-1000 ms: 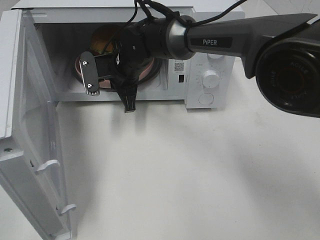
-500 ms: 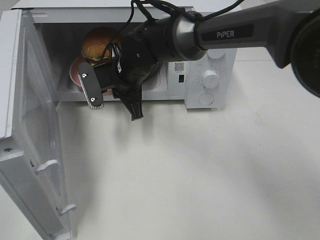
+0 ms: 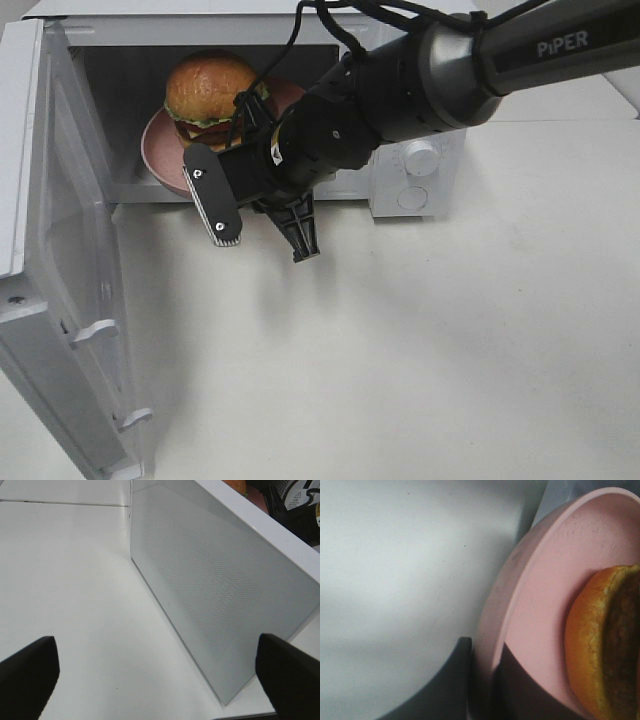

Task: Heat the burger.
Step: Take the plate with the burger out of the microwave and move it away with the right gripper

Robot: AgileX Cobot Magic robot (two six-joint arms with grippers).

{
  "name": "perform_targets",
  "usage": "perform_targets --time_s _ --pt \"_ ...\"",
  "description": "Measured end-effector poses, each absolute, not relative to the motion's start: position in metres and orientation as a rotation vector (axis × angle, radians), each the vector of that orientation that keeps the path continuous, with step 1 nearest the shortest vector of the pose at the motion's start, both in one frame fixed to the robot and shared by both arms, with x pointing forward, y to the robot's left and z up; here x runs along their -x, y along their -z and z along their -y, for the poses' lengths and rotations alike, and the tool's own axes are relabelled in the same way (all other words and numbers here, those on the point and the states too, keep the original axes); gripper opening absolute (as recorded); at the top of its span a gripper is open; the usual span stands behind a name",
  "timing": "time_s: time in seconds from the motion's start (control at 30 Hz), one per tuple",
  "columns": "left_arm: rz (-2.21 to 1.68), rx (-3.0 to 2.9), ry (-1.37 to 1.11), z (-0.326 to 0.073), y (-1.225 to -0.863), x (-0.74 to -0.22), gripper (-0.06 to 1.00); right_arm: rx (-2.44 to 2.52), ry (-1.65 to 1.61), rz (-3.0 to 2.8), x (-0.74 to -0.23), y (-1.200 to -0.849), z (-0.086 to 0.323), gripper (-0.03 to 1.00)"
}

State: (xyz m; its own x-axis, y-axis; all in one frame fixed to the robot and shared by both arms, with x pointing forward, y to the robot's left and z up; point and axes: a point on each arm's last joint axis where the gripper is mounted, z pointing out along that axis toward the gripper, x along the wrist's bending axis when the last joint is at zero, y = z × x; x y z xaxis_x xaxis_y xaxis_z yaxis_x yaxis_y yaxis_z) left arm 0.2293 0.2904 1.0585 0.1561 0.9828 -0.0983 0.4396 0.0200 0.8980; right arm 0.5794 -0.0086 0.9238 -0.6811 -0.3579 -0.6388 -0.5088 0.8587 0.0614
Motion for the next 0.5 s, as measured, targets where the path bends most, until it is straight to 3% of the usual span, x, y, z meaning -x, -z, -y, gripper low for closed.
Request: perform_targets --time_s 0.5 --pt "-1.417 -1.559 -0.783 -0.29 -1.058 -0.229 0.99 0.673 -0.362 -2.374 -0.526 -0.928 0.043 0.09"
